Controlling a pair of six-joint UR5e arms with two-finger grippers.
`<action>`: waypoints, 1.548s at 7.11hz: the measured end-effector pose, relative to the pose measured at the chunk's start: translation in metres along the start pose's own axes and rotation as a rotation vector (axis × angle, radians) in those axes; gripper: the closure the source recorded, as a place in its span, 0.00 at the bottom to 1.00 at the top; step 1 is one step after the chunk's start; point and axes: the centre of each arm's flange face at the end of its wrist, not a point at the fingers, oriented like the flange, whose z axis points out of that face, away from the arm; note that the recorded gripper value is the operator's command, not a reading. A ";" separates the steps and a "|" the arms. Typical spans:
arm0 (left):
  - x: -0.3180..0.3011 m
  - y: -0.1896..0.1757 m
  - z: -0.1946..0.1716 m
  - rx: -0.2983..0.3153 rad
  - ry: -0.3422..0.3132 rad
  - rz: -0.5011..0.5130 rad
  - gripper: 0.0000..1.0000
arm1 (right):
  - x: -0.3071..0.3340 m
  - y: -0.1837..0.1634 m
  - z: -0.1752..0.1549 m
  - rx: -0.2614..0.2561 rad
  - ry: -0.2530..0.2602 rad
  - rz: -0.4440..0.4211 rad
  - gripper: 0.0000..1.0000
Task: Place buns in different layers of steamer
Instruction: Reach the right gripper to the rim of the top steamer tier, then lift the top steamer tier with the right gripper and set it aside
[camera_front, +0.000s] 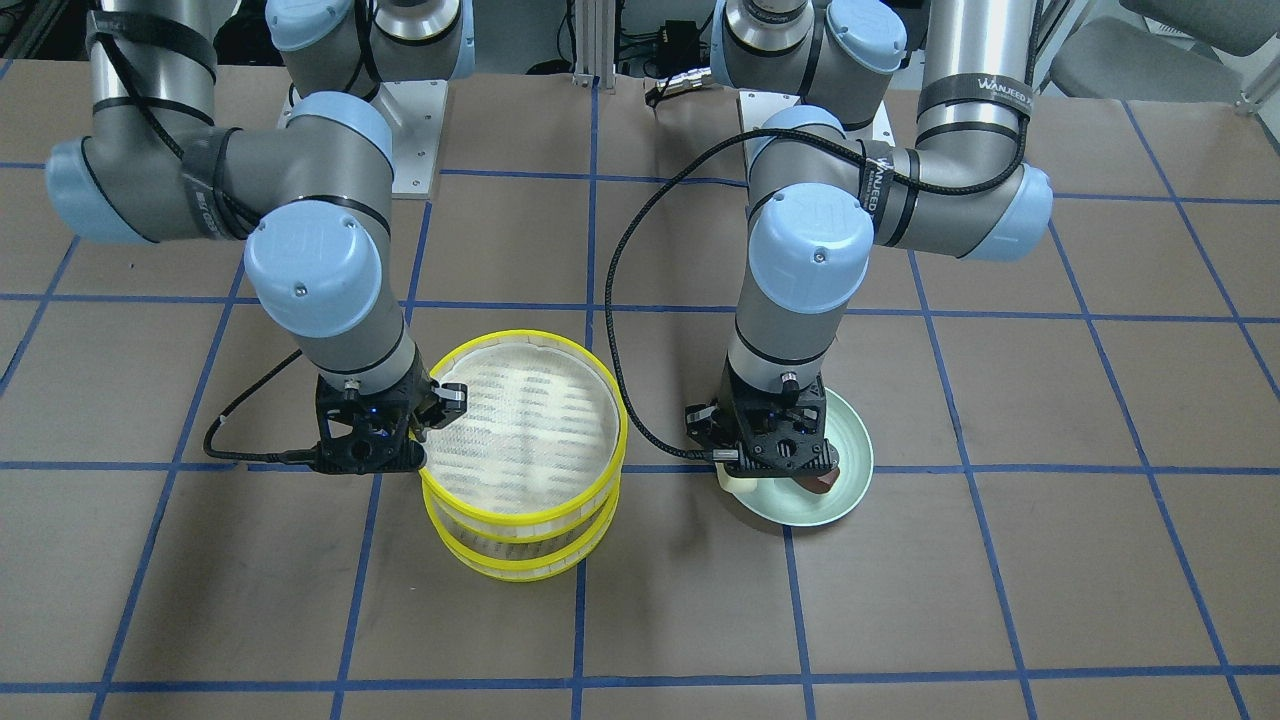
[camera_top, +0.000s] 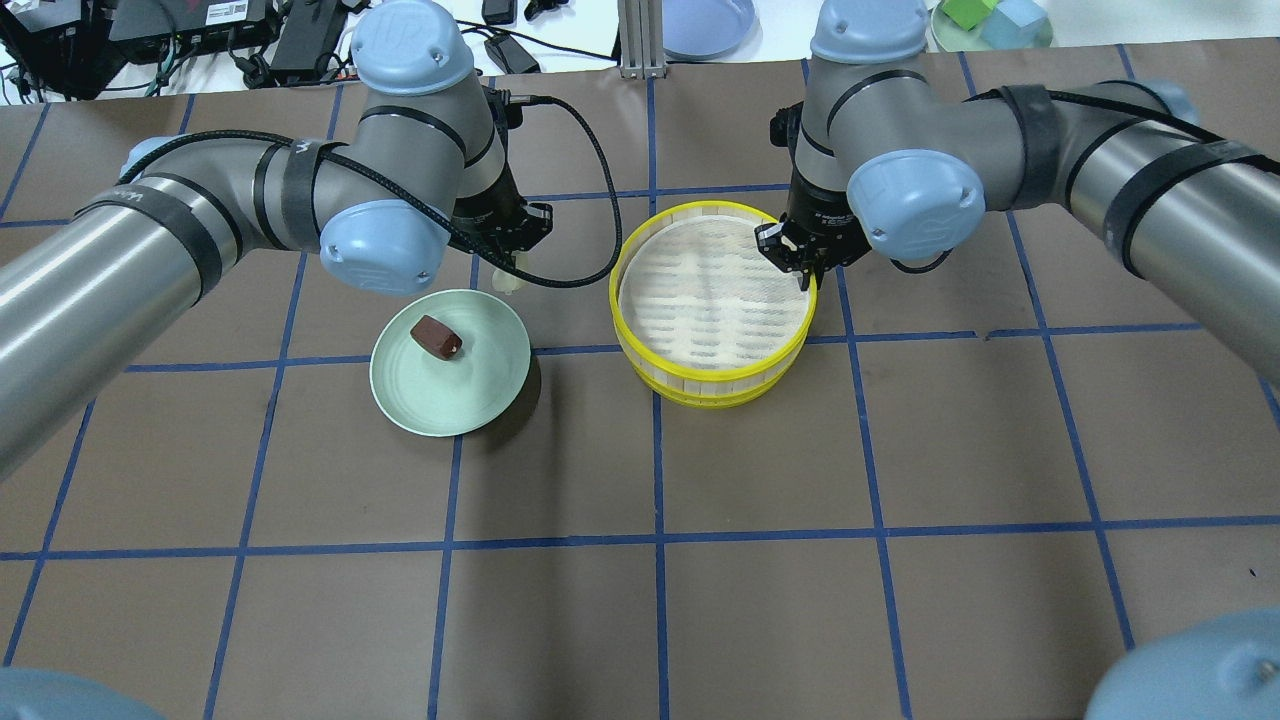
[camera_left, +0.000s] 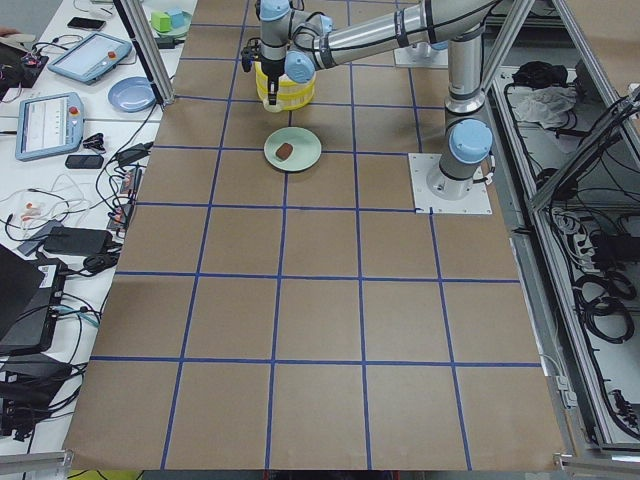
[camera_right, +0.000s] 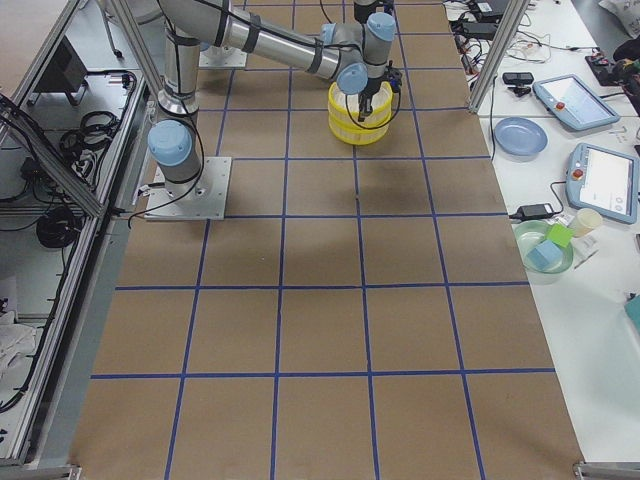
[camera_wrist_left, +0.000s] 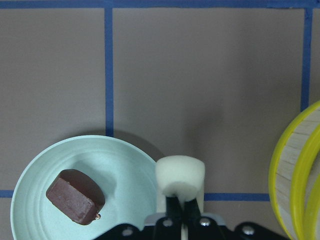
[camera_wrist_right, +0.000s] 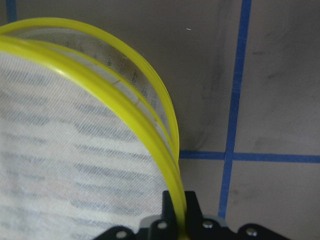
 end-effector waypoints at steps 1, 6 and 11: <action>0.000 0.001 0.000 -0.001 -0.001 0.001 0.99 | 0.004 0.012 -0.022 0.001 0.000 0.003 1.00; 0.026 0.003 0.005 0.002 0.018 -0.109 1.00 | 0.172 0.059 -0.111 -0.021 -0.010 0.013 1.00; 0.157 0.024 0.013 0.042 0.210 -0.119 0.89 | 0.271 0.086 -0.127 -0.018 0.003 0.054 1.00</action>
